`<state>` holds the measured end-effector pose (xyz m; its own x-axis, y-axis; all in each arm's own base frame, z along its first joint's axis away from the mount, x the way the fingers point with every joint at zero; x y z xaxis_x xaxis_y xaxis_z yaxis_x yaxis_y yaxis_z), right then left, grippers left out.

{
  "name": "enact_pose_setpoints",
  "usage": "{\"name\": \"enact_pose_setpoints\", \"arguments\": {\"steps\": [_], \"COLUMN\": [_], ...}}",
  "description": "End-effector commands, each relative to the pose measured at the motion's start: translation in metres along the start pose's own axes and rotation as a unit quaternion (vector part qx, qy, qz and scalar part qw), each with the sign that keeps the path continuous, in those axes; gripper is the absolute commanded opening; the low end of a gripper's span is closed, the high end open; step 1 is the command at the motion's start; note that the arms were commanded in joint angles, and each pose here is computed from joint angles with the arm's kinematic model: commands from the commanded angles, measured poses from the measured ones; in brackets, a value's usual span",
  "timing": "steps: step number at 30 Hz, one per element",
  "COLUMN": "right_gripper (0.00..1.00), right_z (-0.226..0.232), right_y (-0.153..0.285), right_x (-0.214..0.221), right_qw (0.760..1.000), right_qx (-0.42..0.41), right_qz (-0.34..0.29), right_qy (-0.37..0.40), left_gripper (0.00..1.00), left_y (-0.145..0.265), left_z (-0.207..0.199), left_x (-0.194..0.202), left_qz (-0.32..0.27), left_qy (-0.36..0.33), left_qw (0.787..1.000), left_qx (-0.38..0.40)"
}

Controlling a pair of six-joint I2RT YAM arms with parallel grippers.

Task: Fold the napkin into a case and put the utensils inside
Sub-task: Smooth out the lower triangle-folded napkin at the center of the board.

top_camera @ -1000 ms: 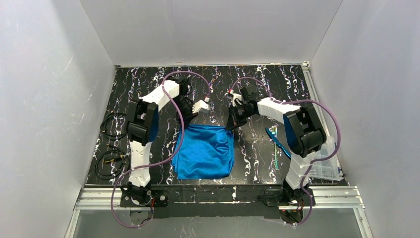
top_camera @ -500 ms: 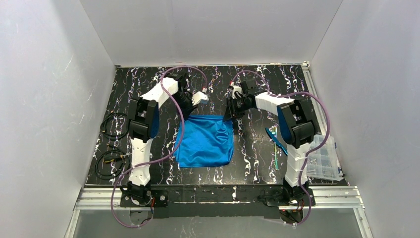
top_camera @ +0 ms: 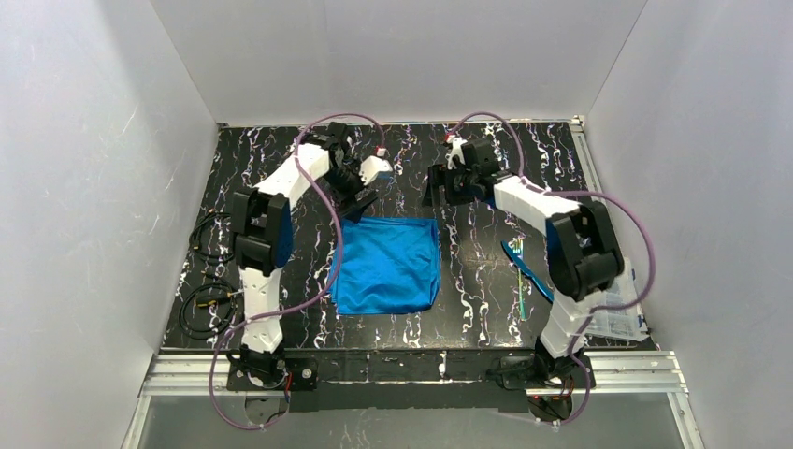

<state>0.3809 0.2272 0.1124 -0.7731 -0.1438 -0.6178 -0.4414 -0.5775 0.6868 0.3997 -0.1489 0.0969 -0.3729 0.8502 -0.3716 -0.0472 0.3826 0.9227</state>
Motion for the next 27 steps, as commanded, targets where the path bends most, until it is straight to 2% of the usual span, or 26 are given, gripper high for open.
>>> {"name": "enact_pose_setpoints", "arguments": {"steps": [1,3,6,8,9,21,25,27], "right_gripper": [0.80,0.72,0.59,0.54,0.54,0.44,0.45,0.50], "right_z": [0.020,0.028,0.034,0.034,0.033,0.025,0.023,0.023], "right_y": [0.036,0.034,0.027,0.020,0.018,-0.007,-0.009,-0.007], "right_x": [-0.023,-0.008,0.016,0.025,0.028,0.042,0.044,0.044], "right_qw": [0.996,0.997,0.997,0.996,0.996,0.995,0.995,0.996], "right_qx": [0.020,-0.007,-0.032,-0.043,-0.044,-0.048,-0.043,-0.039], "right_qz": [-0.088,-0.072,-0.050,-0.046,-0.043,-0.016,-0.011,-0.010], "right_qy": [0.009,-0.011,-0.042,-0.055,-0.059,-0.081,-0.084,-0.084], "left_gripper": [0.80,0.74,0.58,0.46,0.43,0.36,0.33,0.32], "left_y": [0.057,0.056,0.045,0.035,0.032,0.010,0.006,0.004], "left_z": [-0.017,-0.026,-0.036,-0.039,-0.038,-0.028,-0.031,-0.032], "left_x": [-0.011,-0.005,0.007,0.016,0.019,0.032,0.037,0.039], "left_qz": [-0.062,-0.063,-0.051,-0.037,-0.031,-0.006,0.000,0.002], "left_qy": [0.008,0.006,0.003,0.005,0.005,0.017,0.017,0.020], "left_qw": [0.998,0.998,0.999,0.999,0.999,0.999,0.999,0.999], "left_qx": [-0.024,-0.008,0.017,0.031,0.033,0.030,0.036,0.038]}}
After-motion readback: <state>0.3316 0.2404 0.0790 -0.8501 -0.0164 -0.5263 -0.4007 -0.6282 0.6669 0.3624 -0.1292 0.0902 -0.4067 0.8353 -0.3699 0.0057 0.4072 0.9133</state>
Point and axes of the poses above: each gripper's point midway between its finger pads, its own y axis back along the fingers, its own z axis along the line the jaws close on, x = y × z, the point moved 5 cm from there along y, back along the fingers, and after that the axes turned 1 degree about y, right-handed, at the moved point
